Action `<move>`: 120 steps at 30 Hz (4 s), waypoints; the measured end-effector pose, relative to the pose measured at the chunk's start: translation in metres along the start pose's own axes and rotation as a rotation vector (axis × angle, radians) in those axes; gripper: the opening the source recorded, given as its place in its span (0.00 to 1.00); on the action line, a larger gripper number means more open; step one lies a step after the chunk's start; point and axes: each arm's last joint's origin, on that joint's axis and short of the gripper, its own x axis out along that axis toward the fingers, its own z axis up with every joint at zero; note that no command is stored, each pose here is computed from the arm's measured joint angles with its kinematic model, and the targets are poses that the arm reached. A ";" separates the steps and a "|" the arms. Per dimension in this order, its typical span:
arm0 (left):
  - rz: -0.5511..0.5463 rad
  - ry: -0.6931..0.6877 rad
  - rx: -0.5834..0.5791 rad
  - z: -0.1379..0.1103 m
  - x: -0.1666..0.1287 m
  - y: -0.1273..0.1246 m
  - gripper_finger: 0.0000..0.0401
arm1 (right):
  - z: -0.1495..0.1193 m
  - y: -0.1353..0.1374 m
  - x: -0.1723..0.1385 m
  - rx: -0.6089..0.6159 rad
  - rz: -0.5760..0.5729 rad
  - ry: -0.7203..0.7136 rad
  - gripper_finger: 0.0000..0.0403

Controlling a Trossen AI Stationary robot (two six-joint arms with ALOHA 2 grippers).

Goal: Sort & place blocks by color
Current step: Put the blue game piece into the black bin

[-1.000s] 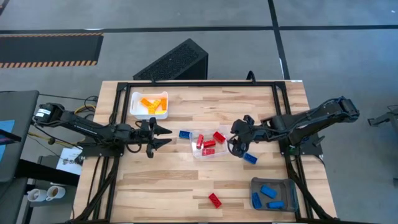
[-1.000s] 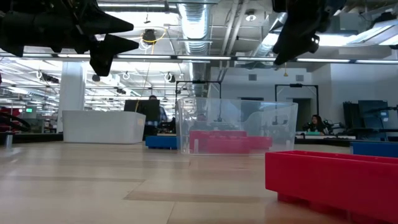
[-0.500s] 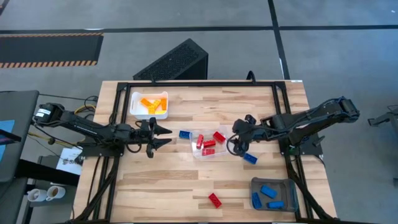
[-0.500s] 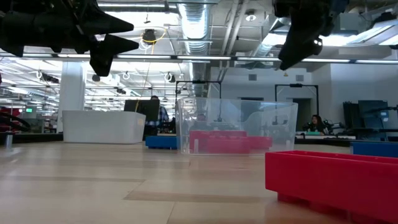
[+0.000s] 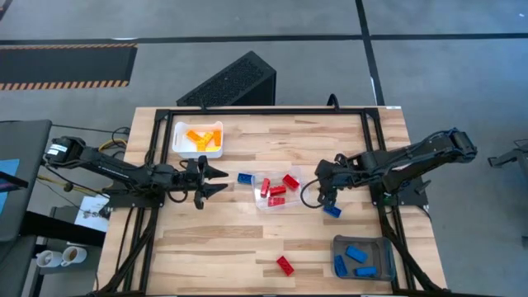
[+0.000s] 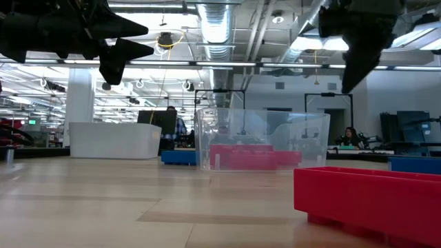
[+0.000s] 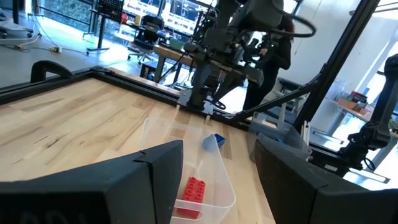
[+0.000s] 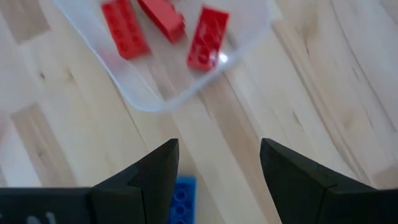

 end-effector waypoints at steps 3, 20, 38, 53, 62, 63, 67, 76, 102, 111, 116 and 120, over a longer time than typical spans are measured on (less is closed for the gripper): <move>0.000 0.001 0.003 0.000 0.000 0.000 0.45 | -0.002 -0.002 0.000 0.005 -0.012 0.027 0.62; 0.002 0.019 0.007 -0.003 -0.001 -0.002 0.45 | -0.052 -0.019 0.049 0.064 -0.026 0.245 0.62; 0.003 0.019 0.006 -0.003 -0.001 -0.002 0.45 | -0.060 0.011 0.047 0.020 0.151 0.168 0.62; 0.003 0.019 0.003 -0.003 -0.001 -0.002 0.45 | -0.065 0.009 0.053 0.036 0.150 0.175 0.81; 0.003 0.019 0.003 -0.003 -0.001 -0.002 0.45 | -0.074 0.005 0.064 0.057 0.159 0.174 0.97; 0.003 0.019 0.003 -0.003 -0.001 -0.002 0.45 | -0.074 0.005 0.064 0.057 0.159 0.174 0.97; 0.003 0.019 0.003 -0.003 -0.001 -0.002 0.45 | -0.076 0.005 0.071 0.035 0.126 0.192 0.96; 0.007 0.030 0.006 -0.004 -0.001 -0.001 0.45 | -0.078 0.018 0.109 -0.059 0.030 0.325 0.96; 0.009 0.036 0.001 -0.006 0.001 -0.001 0.45 | -0.064 0.017 0.105 -0.074 0.042 0.350 0.37; 0.009 0.036 0.003 -0.006 0.001 -0.001 0.45 | -0.054 0.014 0.078 -0.046 0.140 0.236 0.31; 0.011 0.035 0.003 -0.006 0.001 -0.001 0.45 | -0.051 0.019 0.051 -0.059 0.229 0.154 0.35; 0.017 0.033 0.003 -0.005 0.001 -0.001 0.45 | -0.047 0.030 0.026 -0.077 0.318 0.089 0.33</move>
